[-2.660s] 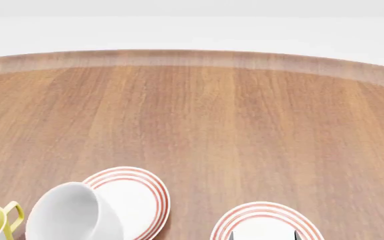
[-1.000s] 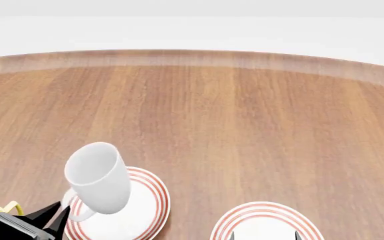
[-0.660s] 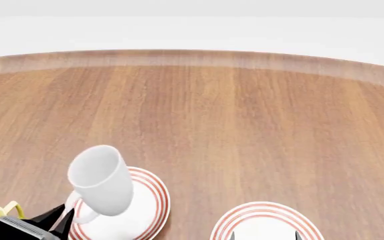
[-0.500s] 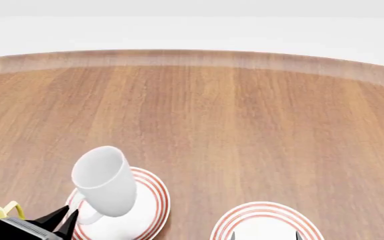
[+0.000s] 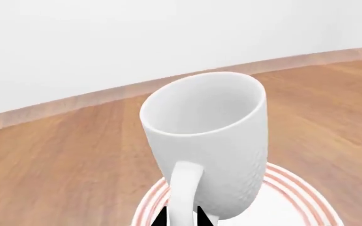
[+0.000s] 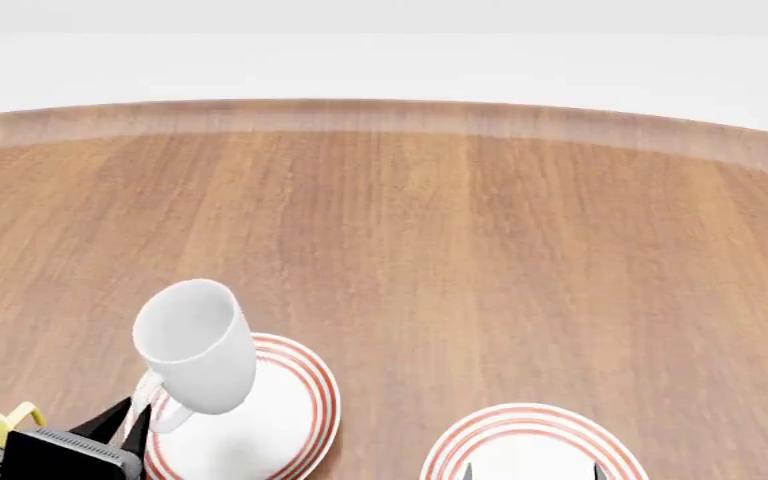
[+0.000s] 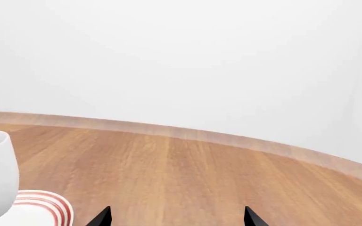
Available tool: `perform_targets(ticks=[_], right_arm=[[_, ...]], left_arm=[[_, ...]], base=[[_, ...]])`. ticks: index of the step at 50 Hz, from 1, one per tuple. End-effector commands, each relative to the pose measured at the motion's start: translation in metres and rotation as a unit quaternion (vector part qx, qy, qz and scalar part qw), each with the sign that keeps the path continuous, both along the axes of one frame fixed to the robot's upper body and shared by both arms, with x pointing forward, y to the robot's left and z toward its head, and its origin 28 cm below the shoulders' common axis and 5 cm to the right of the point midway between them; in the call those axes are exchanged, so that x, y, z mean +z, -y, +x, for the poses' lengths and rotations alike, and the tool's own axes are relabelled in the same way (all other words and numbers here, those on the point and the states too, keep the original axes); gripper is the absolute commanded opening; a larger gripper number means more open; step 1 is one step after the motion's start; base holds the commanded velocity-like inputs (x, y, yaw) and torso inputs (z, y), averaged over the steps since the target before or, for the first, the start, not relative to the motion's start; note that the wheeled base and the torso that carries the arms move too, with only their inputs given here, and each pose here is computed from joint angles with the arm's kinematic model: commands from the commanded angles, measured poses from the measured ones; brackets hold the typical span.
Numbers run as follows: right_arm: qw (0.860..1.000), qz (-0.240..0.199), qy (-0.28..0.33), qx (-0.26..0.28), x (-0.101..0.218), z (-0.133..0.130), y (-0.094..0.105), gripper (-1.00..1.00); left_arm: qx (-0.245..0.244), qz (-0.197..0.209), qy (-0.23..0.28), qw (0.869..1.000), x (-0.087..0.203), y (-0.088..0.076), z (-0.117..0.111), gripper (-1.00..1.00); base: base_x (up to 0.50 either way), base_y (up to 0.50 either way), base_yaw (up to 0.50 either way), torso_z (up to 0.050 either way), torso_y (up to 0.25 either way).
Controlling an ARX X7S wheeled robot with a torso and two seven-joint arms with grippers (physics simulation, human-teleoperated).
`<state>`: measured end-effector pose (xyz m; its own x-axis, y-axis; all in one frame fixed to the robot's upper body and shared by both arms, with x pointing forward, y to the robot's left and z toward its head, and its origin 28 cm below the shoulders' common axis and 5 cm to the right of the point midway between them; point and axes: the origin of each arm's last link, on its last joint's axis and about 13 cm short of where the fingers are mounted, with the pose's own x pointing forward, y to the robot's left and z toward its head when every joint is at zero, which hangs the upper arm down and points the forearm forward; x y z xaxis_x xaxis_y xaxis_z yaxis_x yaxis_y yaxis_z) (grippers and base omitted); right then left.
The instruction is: Put the white mug on the left plate.
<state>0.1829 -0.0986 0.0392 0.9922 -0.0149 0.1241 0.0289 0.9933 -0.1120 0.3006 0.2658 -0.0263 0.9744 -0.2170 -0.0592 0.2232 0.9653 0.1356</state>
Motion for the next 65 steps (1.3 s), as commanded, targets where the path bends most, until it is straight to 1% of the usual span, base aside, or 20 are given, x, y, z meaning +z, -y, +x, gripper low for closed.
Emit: perform_targets(ticks=[1, 6, 14, 20, 23, 26, 33, 44, 54, 55, 56, 57, 65], right_arm=[[1.000, 0.000, 0.000, 0.000, 0.000, 0.000, 0.000, 1.00], [1.000, -0.001, 0.000, -0.001, 0.000, 0.000, 0.000, 1.00], [1.000, 0.000, 0.000, -0.002, 0.001, -0.001, 0.000, 1.00], [1.000, 0.000, 0.000, -0.002, 0.000, -0.001, 0.001, 1.00], [1.000, 0.000, 0.000, -0.002, 0.000, -0.001, 0.001, 1.00], [1.000, 0.000, 0.000, -0.002, 0.001, -0.001, 0.000, 1.00], [1.000, 0.000, 0.001, -0.002, 0.001, -0.001, 0.001, 1.00], [1.000, 0.000, 0.002, -0.002, 0.002, -0.002, 0.001, 1.00], [1.000, 0.000, 0.002, -0.003, 0.001, -0.001, 0.001, 1.00], [1.000, 0.000, 0.002, -0.003, 0.001, -0.001, 0.001, 1.00], [1.000, 0.000, 0.002, -0.003, 0.000, -0.001, 0.001, 1.00], [1.000, 0.000, 0.002, -0.002, 0.001, -0.001, 0.001, 1.00], [1.000, 0.000, 0.002, -0.003, 0.001, -0.001, 0.000, 1.00]], left_arm=[[0.033, 0.019, 0.022, 0.999, 0.002, 0.007, 0.005, -1.00], [0.035, 0.019, 0.023, 0.999, 0.001, 0.009, 0.005, -1.00], [0.030, 0.037, 0.024, 0.999, -0.002, 0.014, 0.002, -1.00], [0.026, 0.041, 0.020, 0.999, -0.003, 0.017, 0.001, -1.00], [0.027, 0.040, 0.018, 0.999, -0.003, 0.017, 0.001, -1.00], [0.033, 0.054, 0.017, 0.998, -0.004, 0.017, 0.001, -1.00], [0.037, 0.064, 0.011, 0.997, -0.006, 0.016, 0.000, -1.00], [0.043, 0.074, 0.005, 0.996, -0.007, 0.017, 0.000, -1.00], [0.045, 0.073, 0.000, 0.996, -0.009, 0.018, -0.002, -1.00], [0.046, 0.073, 0.000, 0.996, -0.009, 0.018, -0.002, -1.00], [0.058, 0.073, 0.003, 0.996, -0.008, 0.018, -0.001, -1.00], [0.058, 0.073, 0.004, 0.996, -0.008, 0.018, -0.001, 1.00], [0.060, 0.075, 0.007, 0.995, -0.007, 0.017, -0.001, 1.00]], base=[[0.00, 0.00, 0.00, 0.000, 0.000], [0.00, 0.00, 0.00, 0.000, 0.000], [0.00, 0.00, 0.00, 0.000, 0.000], [0.00, 0.00, 0.00, 0.000, 0.002], [0.00, 0.00, 0.00, 0.000, 0.000], [0.00, 0.00, 0.00, 0.000, 0.000], [0.00, 0.00, 0.00, 0.000, 0.000], [0.00, 0.00, 0.00, 0.000, 0.001], [0.00, 0.00, 0.00, 0.000, 0.000], [0.00, 0.00, 0.00, 0.000, 0.000], [0.00, 0.00, 0.00, 0.000, 0.000], [0.00, 0.00, 0.00, 0.000, 0.000], [0.00, 0.00, 0.00, 0.000, 0.000]])
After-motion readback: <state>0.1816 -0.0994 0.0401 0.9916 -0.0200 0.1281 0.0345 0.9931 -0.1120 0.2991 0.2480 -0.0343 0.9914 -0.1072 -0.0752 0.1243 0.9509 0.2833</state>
